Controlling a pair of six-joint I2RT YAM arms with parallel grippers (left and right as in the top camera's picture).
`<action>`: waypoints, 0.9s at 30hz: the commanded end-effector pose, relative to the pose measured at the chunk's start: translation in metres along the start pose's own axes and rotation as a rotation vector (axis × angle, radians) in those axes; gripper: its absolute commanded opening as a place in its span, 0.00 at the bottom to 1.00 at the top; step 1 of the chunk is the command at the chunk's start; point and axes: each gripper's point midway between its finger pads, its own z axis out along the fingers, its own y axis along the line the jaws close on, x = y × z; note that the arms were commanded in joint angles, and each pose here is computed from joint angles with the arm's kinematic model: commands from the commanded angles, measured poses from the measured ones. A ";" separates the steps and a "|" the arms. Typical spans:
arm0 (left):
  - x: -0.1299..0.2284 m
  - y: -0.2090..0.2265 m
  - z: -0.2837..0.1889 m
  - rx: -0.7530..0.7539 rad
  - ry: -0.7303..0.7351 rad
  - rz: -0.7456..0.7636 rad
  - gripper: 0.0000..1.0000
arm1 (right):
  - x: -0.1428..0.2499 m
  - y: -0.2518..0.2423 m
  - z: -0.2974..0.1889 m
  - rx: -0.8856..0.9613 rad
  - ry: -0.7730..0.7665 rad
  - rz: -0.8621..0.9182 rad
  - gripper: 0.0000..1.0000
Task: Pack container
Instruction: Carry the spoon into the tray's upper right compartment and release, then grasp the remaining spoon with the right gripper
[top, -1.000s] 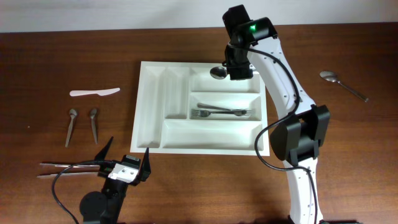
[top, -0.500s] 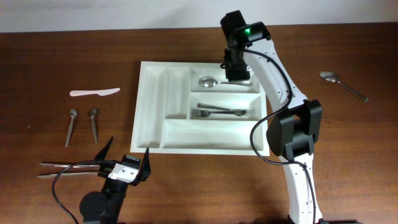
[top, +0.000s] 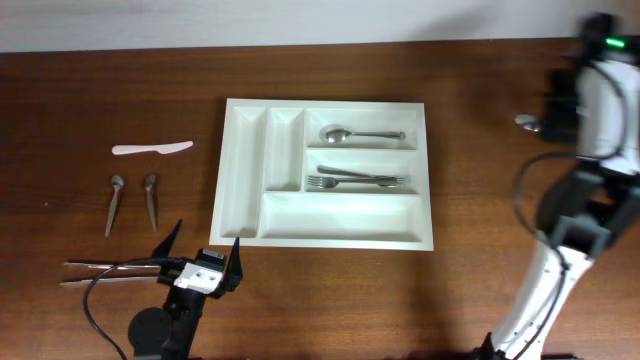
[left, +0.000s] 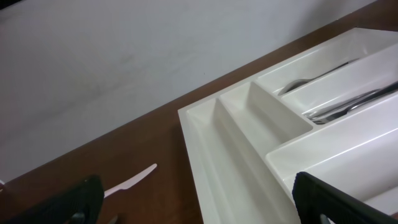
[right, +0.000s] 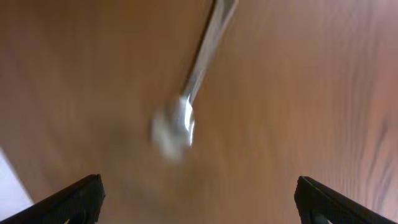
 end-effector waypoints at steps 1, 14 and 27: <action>0.002 0.000 0.000 -0.005 0.003 -0.013 0.99 | -0.033 -0.013 0.025 0.046 -0.010 0.100 0.99; 0.003 0.000 0.000 -0.006 0.003 -0.014 0.99 | -0.049 -0.017 0.095 0.073 0.025 0.156 0.99; 0.002 0.000 0.000 -0.005 0.003 -0.013 0.99 | -0.025 -0.023 0.110 0.101 0.152 0.183 0.92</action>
